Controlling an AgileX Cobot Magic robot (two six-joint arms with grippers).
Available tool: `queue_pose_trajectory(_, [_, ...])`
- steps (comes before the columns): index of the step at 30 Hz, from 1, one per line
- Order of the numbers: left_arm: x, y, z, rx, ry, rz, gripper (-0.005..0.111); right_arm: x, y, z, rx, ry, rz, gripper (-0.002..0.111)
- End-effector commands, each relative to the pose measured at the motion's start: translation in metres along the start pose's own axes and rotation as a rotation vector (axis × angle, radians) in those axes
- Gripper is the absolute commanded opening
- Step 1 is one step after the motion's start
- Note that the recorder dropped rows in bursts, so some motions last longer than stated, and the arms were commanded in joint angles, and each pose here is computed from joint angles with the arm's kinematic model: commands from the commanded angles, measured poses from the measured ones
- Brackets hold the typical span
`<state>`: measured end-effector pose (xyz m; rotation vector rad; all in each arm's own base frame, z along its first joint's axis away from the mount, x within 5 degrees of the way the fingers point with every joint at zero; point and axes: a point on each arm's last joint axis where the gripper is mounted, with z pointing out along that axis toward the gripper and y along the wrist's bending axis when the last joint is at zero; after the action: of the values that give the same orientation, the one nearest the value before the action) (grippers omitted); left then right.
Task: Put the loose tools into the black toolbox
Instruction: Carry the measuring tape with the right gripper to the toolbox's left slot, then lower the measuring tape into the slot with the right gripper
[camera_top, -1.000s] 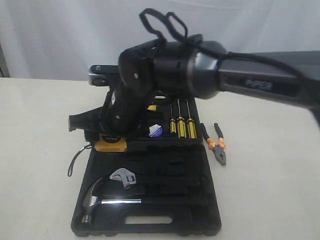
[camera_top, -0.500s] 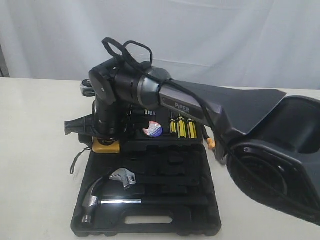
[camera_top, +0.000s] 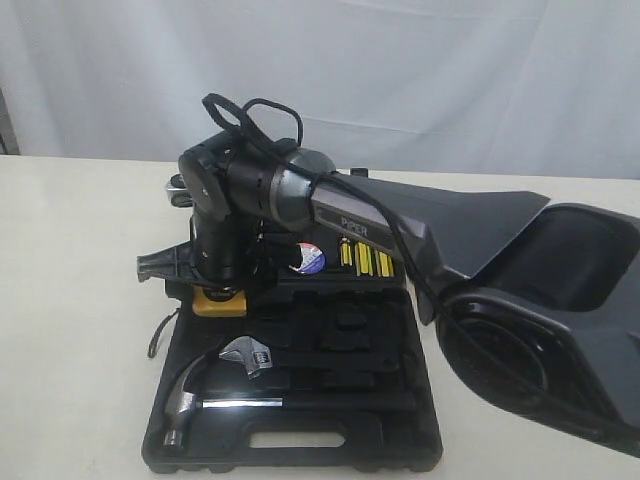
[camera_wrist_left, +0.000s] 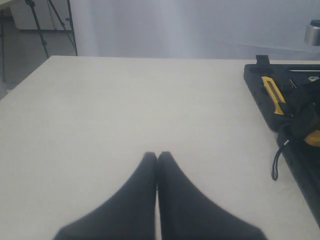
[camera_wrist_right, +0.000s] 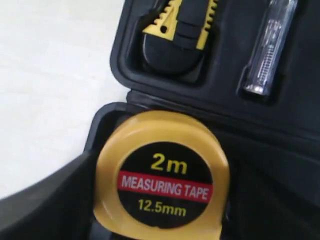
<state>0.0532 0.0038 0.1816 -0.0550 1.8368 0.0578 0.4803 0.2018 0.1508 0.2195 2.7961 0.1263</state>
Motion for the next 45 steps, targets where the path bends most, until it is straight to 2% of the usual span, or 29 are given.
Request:
queue_pose_trajectory(1, [-0.001,0.0,0.0,0.002,-0.011,-0.003,0.0,0.012,0.007,0.005,0.007,0.069,-0.017,-0.001])
queue_pose_trajectory(8, [-0.001,0.0,0.0,0.002,-0.011,-0.003,0.0,0.022,0.022,0.004,0.018,0.054,-0.057,-0.001])
queue_pose_trajectory(15, [-0.001,0.0,0.0,0.002,-0.011,-0.003,0.0,0.02,0.015,0.003,0.093,0.043,-0.042,-0.001])
queue_pose_trajectory(23, [-0.001,0.0,0.0,0.002,-0.011,-0.003,0.0,0.019,0.014,0.006,0.101,0.027,-0.034,-0.001])
queue_pose_trajectory(31, [-0.001,0.0,0.0,0.002,-0.011,-0.003,0.0,0.026,0.012,0.027,0.124,0.067,-0.028,-0.001])
queue_pose_trajectory(45, [-0.001,0.0,0.0,0.002,-0.011,-0.003,0.0,0.024,0.006,0.022,0.193,0.065,-0.045,-0.001])
